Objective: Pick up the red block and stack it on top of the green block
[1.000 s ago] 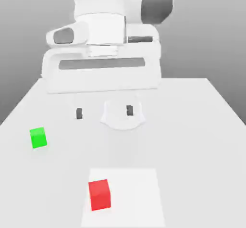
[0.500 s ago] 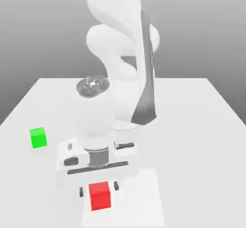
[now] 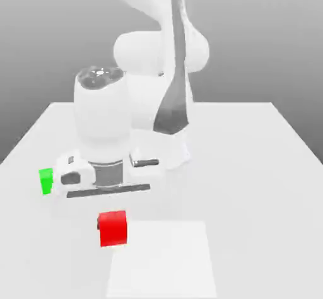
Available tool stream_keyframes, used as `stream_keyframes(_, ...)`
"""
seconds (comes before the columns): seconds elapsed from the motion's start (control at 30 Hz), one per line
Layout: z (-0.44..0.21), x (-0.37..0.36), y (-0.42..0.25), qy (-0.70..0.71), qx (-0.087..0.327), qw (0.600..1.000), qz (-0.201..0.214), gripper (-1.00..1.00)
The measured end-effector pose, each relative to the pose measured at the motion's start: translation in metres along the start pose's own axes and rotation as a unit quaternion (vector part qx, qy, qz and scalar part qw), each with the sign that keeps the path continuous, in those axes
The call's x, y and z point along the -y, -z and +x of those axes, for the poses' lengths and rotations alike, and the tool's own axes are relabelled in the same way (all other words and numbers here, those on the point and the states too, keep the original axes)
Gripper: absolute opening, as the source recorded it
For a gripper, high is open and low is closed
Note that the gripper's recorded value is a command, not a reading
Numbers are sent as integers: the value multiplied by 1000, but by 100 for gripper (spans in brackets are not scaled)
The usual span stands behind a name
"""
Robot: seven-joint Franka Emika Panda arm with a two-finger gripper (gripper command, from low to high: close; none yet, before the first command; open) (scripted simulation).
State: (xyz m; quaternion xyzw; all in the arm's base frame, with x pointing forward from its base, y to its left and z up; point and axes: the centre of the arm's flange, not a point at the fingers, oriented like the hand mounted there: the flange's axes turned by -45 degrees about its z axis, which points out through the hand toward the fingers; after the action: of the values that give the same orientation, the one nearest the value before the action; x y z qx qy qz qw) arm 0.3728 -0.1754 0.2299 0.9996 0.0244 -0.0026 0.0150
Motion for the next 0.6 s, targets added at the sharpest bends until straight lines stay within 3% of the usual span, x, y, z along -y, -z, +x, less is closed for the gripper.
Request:
stream_keyframes(0.37,-206,-116,14,-162,2,987,11,-100)
stream_keyframes(0.6,-225,-118,-4,-178,-8,984,25,-100)
